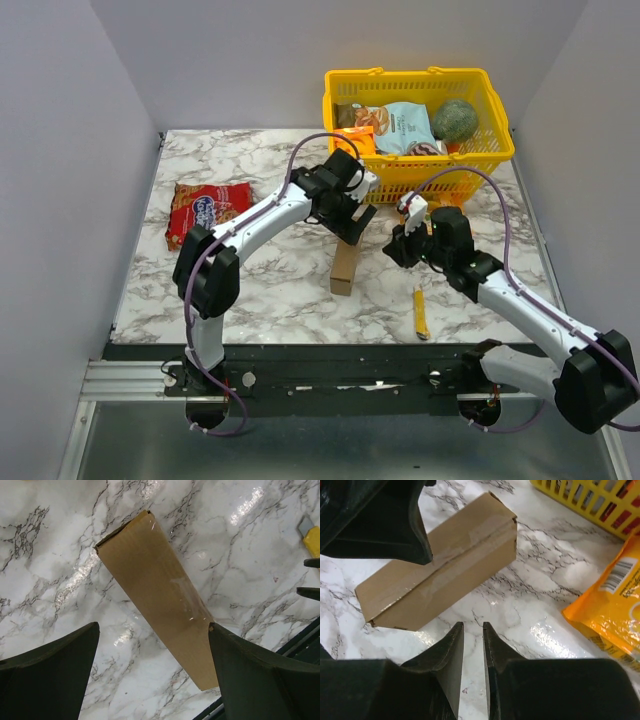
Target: Unpack the express box
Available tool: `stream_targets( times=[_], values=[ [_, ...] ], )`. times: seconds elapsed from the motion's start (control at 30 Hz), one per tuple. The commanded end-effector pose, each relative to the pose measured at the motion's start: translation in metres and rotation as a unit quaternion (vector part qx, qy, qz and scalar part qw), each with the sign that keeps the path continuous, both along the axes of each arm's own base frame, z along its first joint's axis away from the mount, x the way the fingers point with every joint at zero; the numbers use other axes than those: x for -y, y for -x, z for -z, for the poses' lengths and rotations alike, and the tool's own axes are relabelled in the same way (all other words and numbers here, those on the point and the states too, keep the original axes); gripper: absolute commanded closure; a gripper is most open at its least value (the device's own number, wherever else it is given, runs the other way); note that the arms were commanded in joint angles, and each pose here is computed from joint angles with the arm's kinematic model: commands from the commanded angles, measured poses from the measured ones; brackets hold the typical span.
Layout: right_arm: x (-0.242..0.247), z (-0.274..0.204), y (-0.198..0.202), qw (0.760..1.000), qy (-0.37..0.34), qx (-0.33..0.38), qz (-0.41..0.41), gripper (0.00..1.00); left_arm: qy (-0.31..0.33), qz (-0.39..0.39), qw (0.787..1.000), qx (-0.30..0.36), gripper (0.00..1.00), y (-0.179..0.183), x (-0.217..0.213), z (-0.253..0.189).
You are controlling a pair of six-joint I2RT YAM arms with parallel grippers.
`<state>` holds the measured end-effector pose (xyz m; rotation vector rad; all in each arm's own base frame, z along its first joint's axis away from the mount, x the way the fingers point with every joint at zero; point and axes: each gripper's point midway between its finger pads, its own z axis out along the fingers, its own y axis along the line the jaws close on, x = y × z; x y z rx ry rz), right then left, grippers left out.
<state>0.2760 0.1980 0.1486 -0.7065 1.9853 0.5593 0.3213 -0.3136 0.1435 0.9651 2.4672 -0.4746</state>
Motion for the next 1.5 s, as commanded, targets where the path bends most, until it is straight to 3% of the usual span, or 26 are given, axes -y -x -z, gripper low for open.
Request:
stream_targets(
  times=[0.0,0.47,0.93,1.27,1.33,1.47],
  values=[
    [0.012,0.013,-0.001,0.999,0.007,-0.018,0.035,0.71,-0.029,-0.006,0.999,0.022,0.01,-0.011,0.004,0.007],
    [0.001,0.022,0.004,0.999,-0.014,-0.036,0.010,0.73,-0.029,-0.022,0.999,0.028,0.01,-0.008,0.010,-0.001],
    [-0.002,0.031,-0.001,0.999,-0.013,-0.040,0.006,0.74,0.011,-0.035,0.998,-0.057,0.01,0.010,0.035,0.016],
    [-0.007,0.028,-0.003,0.999,-0.027,-0.039,0.003,0.74,-0.034,-0.059,0.995,-0.075,0.02,0.015,0.016,0.041],
    [-0.007,0.031,-0.002,0.999,-0.025,-0.040,0.000,0.74,-0.030,-0.053,0.995,-0.078,0.04,0.016,0.017,0.041],
    [-0.012,0.034,-0.001,0.999,-0.029,-0.043,-0.012,0.74,0.001,-0.042,0.995,-0.095,0.21,0.017,0.018,0.033]
  ],
)
